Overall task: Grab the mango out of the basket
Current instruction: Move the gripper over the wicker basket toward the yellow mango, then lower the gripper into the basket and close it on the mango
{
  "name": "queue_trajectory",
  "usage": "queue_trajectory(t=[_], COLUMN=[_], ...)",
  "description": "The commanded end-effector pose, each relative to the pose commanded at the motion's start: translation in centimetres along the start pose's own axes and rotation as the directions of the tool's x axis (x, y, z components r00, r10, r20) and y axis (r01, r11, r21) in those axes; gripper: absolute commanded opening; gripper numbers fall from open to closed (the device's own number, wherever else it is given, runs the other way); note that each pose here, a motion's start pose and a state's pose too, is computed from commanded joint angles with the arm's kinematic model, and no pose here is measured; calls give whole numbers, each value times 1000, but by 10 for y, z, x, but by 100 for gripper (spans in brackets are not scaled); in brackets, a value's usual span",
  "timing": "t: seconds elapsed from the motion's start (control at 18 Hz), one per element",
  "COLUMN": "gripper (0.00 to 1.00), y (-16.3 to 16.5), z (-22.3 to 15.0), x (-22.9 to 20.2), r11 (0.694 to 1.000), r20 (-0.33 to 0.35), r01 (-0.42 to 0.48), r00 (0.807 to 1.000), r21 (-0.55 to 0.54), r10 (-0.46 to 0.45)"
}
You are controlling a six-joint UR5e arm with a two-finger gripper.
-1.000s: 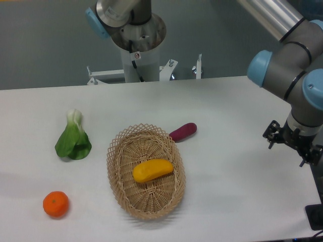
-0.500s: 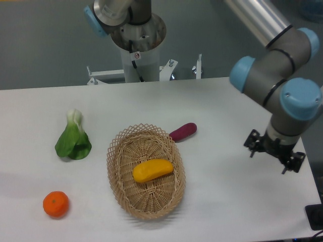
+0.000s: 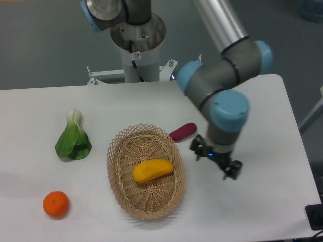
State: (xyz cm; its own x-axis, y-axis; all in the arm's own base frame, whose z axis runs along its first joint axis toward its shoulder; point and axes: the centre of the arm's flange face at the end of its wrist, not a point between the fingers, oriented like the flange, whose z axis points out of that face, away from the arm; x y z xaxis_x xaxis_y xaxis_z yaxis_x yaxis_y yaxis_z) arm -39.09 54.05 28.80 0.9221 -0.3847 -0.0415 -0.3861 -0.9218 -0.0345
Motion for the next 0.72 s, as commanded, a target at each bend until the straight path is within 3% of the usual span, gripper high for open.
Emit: queue_trajectory(t=[0.33,0.72], gripper=[100,100], y=[-58,-70], z=[22,58], x=[49,73], r11=[994,990], r20=[-44,-108], r01=[-113,-138], r00=[993,985], r21=[-5,-17], r10=[112,135])
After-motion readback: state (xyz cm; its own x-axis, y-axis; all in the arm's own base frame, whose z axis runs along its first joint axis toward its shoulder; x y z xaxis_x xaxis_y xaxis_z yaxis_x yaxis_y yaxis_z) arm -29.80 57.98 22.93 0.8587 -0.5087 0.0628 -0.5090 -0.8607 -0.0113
